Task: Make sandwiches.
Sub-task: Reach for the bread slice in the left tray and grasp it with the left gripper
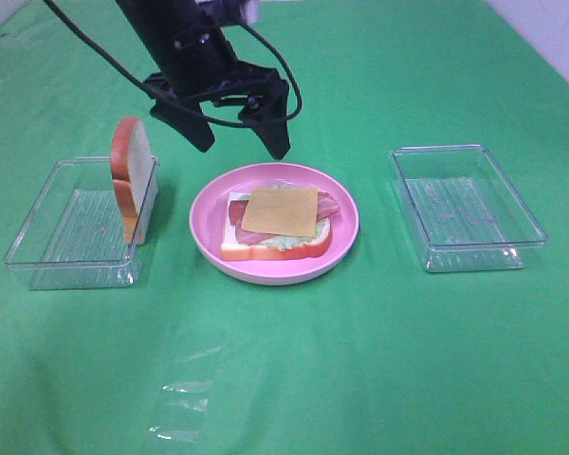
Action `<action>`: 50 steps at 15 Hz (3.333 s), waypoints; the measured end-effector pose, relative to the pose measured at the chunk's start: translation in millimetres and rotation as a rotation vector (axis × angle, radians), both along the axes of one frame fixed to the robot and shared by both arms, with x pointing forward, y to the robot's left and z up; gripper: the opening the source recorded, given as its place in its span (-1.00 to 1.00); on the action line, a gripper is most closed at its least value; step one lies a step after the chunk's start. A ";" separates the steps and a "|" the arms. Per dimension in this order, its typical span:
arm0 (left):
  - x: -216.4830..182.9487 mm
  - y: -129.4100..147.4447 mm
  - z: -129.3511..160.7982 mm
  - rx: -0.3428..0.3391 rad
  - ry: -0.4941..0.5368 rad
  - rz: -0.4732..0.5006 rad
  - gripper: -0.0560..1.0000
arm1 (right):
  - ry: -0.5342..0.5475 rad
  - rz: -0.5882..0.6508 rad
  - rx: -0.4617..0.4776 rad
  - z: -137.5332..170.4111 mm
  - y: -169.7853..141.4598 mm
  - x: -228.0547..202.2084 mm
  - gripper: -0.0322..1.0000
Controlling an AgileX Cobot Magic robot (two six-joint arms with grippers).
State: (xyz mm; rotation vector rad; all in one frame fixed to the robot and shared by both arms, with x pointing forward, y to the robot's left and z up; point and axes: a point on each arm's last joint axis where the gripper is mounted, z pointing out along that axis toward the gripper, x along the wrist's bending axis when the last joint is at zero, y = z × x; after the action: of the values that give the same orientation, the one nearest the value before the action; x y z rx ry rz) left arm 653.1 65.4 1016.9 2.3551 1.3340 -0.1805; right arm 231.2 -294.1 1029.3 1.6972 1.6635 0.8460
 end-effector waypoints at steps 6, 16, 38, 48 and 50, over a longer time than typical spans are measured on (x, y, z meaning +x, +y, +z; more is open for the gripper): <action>-2.6 36.3 57.8 0.229 -0.220 0.185 0.98 | 0.000 0.001 0.001 0.0 0.1 0.0 0.96; 9.6 105.2 9.9 0.264 0.005 0.382 0.98 | 0.000 0.001 0.001 0.0 0.1 0.0 0.96; 34.3 98.4 -57.0 0.271 0.034 0.386 0.14 | 0.000 0.001 0.001 0.0 0.1 0.0 0.96; 32.2 99.3 -57.2 0.286 0.055 0.381 -0.03 | 0.000 0.001 0.001 0.0 0.1 0.0 0.96; 32.2 99.4 -57.2 0.286 0.057 0.389 -0.09 | 0.000 0.001 0.001 0.0 0.1 0.0 0.96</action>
State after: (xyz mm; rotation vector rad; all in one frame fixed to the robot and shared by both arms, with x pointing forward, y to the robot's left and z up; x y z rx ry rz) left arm 685.4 164.7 959.8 2.2633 1.9221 0.0658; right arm 231.2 -294.0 1029.3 1.6974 1.6638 0.8471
